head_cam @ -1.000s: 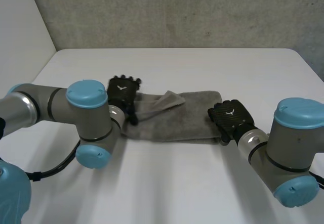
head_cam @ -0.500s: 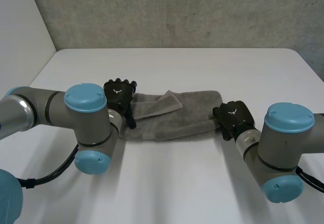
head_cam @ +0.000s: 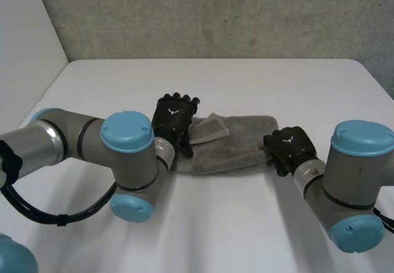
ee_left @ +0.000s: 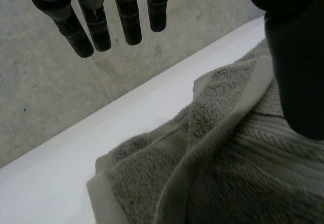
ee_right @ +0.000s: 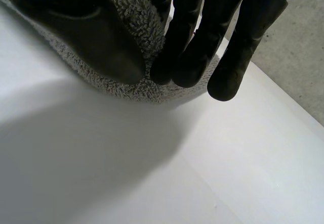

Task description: Fold the towel.

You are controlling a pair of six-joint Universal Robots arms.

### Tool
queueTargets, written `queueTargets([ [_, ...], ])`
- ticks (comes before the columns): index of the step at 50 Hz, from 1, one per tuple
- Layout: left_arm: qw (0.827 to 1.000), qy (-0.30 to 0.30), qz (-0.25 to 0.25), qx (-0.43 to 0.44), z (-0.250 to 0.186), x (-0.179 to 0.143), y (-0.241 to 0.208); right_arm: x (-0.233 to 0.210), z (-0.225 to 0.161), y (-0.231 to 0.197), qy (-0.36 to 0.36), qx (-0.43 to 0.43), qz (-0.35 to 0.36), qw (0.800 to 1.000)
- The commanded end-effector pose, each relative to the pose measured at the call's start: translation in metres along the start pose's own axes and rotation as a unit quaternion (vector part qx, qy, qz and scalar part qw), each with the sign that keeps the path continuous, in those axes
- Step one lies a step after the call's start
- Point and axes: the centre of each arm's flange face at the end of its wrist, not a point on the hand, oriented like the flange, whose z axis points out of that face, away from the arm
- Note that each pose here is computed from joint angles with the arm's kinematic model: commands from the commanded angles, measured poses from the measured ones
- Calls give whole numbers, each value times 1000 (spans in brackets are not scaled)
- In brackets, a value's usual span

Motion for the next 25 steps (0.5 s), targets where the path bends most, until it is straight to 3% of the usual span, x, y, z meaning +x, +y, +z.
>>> queueTargets([
  [1, 1000, -6, 20, 11, 15, 2, 9, -3, -3, 6, -5, -9, -25, 1000],
  [14, 998, -30, 47, 29, 33, -4, 17, 25, -2, 19, 11, -27, -49, 998],
  [21, 993, -102, 63, -5, 32, -28, 30, 56, 1, 19, 49, -35, -79, 995],
  [25, 993, -101, 66, -13, 22, -30, 27, 61, 4, 13, 57, -31, -101, 993],
])
